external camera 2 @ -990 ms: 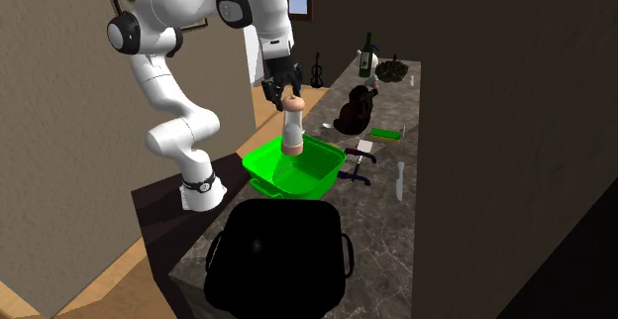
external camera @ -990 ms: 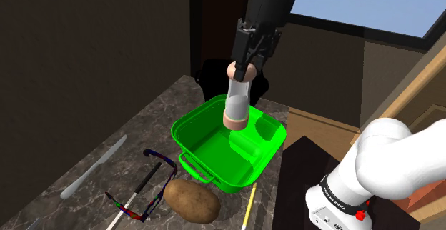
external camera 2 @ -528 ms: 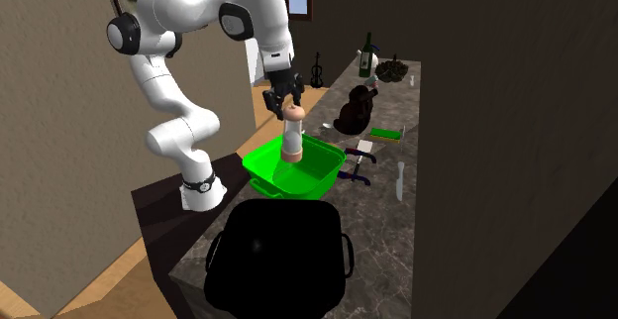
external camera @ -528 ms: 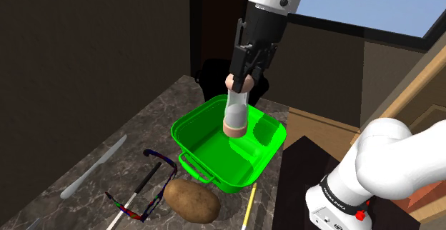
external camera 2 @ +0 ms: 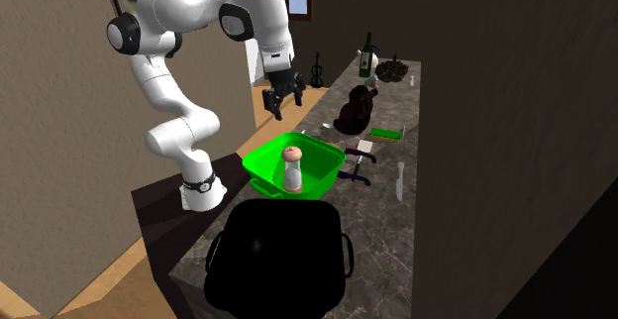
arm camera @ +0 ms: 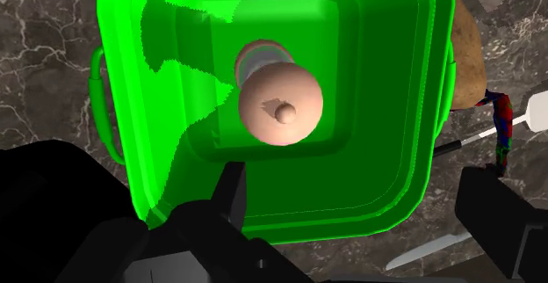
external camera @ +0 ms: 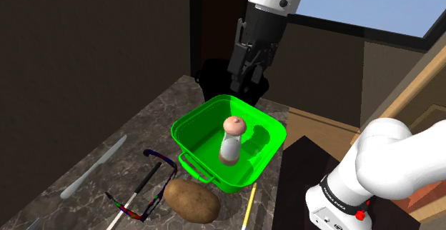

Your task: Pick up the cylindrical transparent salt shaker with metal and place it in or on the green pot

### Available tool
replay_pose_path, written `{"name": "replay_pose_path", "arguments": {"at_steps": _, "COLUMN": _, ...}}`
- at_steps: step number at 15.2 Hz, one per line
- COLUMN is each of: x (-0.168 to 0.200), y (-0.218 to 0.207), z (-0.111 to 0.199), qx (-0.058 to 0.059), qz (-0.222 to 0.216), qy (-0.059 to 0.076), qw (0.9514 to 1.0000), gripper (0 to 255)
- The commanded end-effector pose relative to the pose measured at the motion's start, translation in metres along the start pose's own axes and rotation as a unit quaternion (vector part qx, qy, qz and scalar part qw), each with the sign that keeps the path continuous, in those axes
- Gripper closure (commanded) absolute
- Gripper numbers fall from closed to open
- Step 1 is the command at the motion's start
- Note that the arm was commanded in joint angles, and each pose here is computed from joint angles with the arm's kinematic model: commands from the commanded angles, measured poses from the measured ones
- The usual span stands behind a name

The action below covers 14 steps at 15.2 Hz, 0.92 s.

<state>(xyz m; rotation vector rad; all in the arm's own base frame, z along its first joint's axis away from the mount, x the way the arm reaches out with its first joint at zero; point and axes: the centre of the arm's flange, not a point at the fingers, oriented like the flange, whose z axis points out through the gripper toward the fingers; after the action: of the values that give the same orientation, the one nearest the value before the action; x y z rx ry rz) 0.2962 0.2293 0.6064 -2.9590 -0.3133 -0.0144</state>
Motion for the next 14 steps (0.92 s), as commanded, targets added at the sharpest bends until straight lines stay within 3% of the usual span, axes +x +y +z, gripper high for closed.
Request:
{"name": "replay_pose_path", "arguments": {"at_steps": 1, "x": 0.0, "y": 0.0, "z": 0.0, "qx": 0.0, "qz": 0.0, "qy": 0.0, "qw": 1.0, "gripper": 0}}
{"name": "replay_pose_path", "arguments": {"at_steps": 3, "x": 0.0, "y": 0.0, "z": 0.0, "qx": 0.0, "qz": 0.0, "qy": 0.0, "qw": 1.0, "gripper": 0}}
{"name": "replay_pose_path", "arguments": {"at_steps": 7, "x": 0.0, "y": 0.0, "z": -0.05, "qx": 0.0, "qz": 0.0, "qy": 0.0, "qw": 1.0, "gripper": 0}}
{"name": "replay_pose_path", "arguments": {"at_steps": 14, "x": 0.0, "y": 0.0, "z": -0.05, "qx": 0.0, "qz": 0.0, "qy": 0.0, "qw": 1.0, "gripper": 0}}
